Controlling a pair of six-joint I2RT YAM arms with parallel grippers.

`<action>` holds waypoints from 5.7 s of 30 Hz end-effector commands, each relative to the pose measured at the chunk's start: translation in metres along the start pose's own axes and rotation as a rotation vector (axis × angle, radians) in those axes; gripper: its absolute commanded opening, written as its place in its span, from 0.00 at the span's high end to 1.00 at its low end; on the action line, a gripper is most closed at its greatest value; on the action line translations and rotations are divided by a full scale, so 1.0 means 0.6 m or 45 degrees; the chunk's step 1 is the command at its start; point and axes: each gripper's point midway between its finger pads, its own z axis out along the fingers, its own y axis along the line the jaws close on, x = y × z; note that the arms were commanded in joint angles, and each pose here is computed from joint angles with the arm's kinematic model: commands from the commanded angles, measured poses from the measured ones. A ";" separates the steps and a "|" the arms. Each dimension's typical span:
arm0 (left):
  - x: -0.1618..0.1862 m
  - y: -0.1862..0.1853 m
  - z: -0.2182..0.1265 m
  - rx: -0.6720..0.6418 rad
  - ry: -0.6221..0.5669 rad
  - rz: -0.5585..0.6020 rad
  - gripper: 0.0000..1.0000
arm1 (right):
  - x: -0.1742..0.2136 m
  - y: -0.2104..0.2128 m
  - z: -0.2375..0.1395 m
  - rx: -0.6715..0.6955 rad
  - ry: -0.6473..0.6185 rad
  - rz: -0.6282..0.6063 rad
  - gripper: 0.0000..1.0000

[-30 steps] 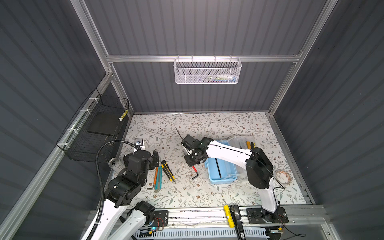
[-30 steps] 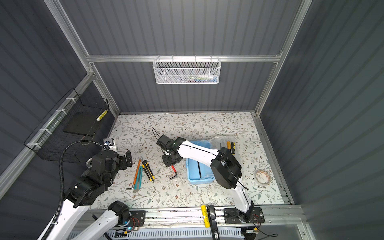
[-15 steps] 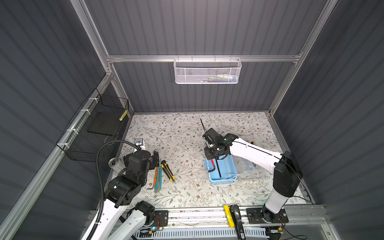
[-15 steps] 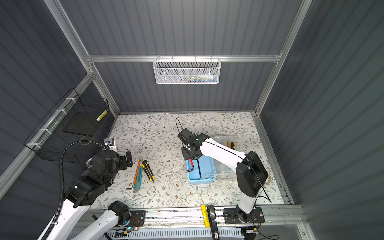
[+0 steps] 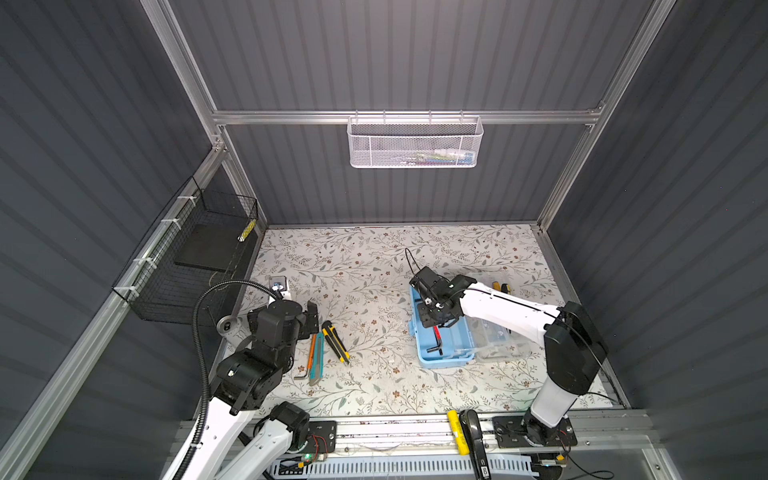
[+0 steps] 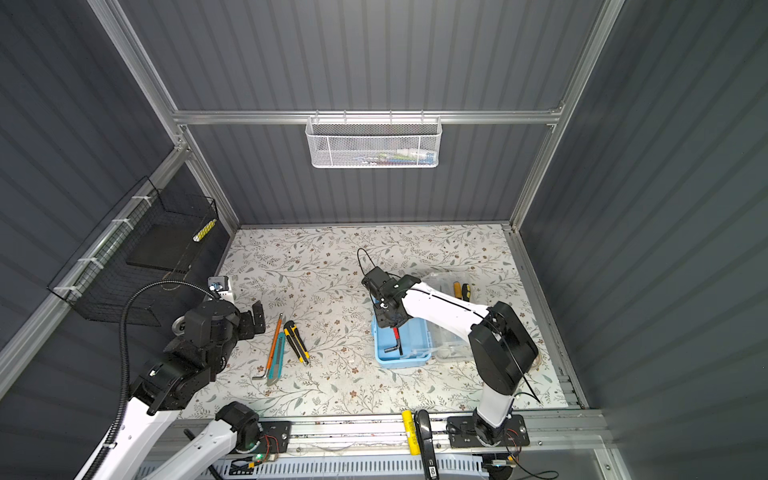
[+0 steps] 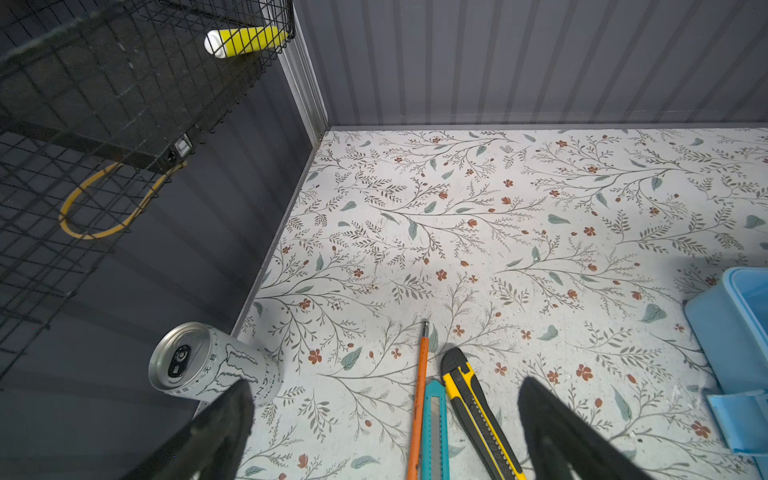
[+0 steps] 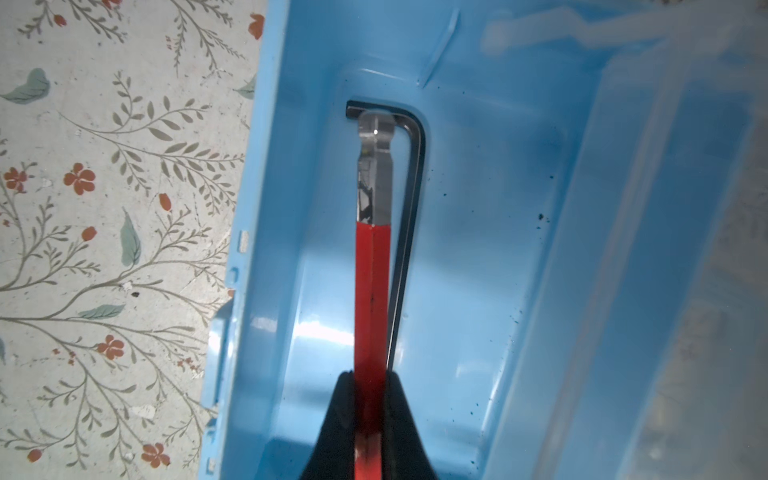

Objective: Pack the tool kit
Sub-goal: 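Carry the red-handled hex key with the right gripper into the blue box, then open the right gripper to drop the red hex key beside the black one, then move the right gripper back over the yellow-black utility knife, then grasp the yellow-black utility knife with the right gripper, then carry the yellow-black utility knife with the right gripper over the clear tray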

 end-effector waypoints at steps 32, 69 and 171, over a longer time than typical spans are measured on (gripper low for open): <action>-0.002 0.007 -0.003 -0.016 -0.003 0.005 0.01 | -0.024 0.001 -0.010 0.081 -0.056 -0.016 0.66; -0.016 0.047 -0.038 -0.072 -0.125 -0.112 0.00 | -0.016 0.453 0.043 -0.515 -0.131 -0.523 0.35; 0.126 -0.042 0.061 -0.007 0.319 -0.323 0.01 | 0.029 -0.132 -0.051 0.059 -0.257 0.237 0.66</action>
